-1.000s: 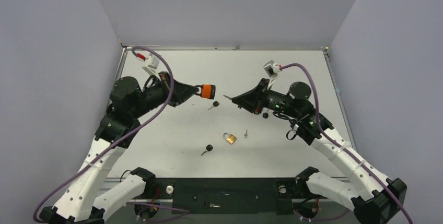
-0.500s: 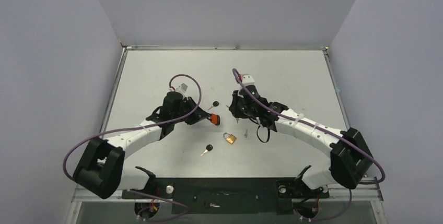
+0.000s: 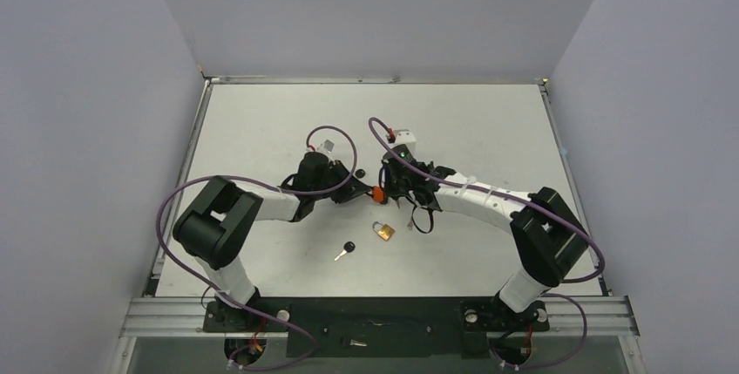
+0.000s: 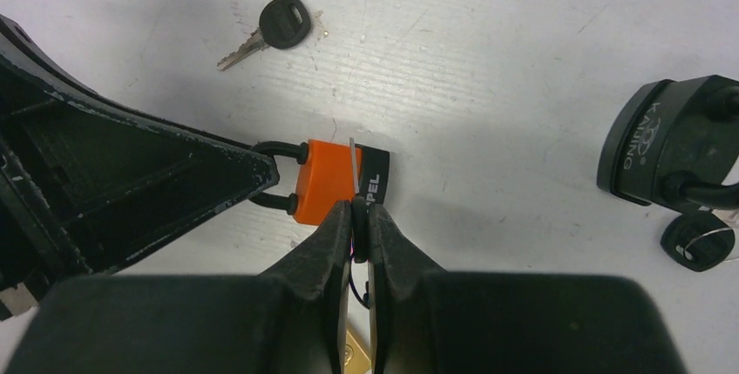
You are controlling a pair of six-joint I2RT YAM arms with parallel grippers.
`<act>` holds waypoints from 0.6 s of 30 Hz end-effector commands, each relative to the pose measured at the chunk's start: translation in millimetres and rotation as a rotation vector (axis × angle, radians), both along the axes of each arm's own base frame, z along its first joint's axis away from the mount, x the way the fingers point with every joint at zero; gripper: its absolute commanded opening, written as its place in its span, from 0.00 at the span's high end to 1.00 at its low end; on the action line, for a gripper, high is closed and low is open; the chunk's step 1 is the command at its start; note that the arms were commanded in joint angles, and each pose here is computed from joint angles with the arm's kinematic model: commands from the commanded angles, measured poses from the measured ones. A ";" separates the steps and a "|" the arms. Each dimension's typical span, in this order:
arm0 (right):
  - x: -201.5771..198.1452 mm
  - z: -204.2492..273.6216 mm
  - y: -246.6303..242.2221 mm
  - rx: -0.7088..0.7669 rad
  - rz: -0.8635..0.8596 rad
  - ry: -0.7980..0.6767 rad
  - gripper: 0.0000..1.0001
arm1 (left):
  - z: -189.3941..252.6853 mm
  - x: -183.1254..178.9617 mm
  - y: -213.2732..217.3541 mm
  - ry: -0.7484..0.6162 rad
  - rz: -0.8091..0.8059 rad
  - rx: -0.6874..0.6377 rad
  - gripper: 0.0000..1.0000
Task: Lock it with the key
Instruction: Place the key at the center of the board, then reset both arms
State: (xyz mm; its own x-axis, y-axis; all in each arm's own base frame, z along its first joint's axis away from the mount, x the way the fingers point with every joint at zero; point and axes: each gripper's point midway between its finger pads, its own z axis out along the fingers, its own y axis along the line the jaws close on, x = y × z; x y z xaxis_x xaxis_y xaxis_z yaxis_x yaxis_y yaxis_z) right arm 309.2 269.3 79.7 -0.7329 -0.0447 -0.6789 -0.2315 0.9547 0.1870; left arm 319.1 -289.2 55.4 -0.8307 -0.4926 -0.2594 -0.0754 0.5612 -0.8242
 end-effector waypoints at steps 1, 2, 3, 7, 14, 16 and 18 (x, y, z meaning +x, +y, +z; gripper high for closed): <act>19.5 13.3 19.8 0.053 -0.015 -0.051 0.97 | 23.6 14.4 -16.3 -0.078 -0.012 -0.056 1.00; 19.8 11.6 21.4 0.054 -0.014 -0.048 0.95 | 17.3 10.6 -14.7 -0.057 -0.015 -0.033 1.00; 20.6 9.5 23.8 0.055 -0.012 -0.043 0.93 | 14.7 9.5 -12.3 -0.051 -0.005 -0.017 0.99; 23.3 6.0 30.9 0.048 -0.005 -0.036 0.85 | 2.9 2.8 0.0 -0.018 0.016 0.048 0.88; 25.4 13.8 37.0 0.055 0.002 -0.043 0.69 | 17.3 2.7 20.0 -0.033 0.033 0.138 0.66; 24.7 22.7 34.6 0.061 0.000 -0.057 0.61 | 29.1 3.1 27.5 -0.059 0.030 0.183 0.63; 23.5 37.5 32.9 0.076 0.002 -0.080 0.53 | 50.5 5.4 33.9 -0.107 0.026 0.219 0.62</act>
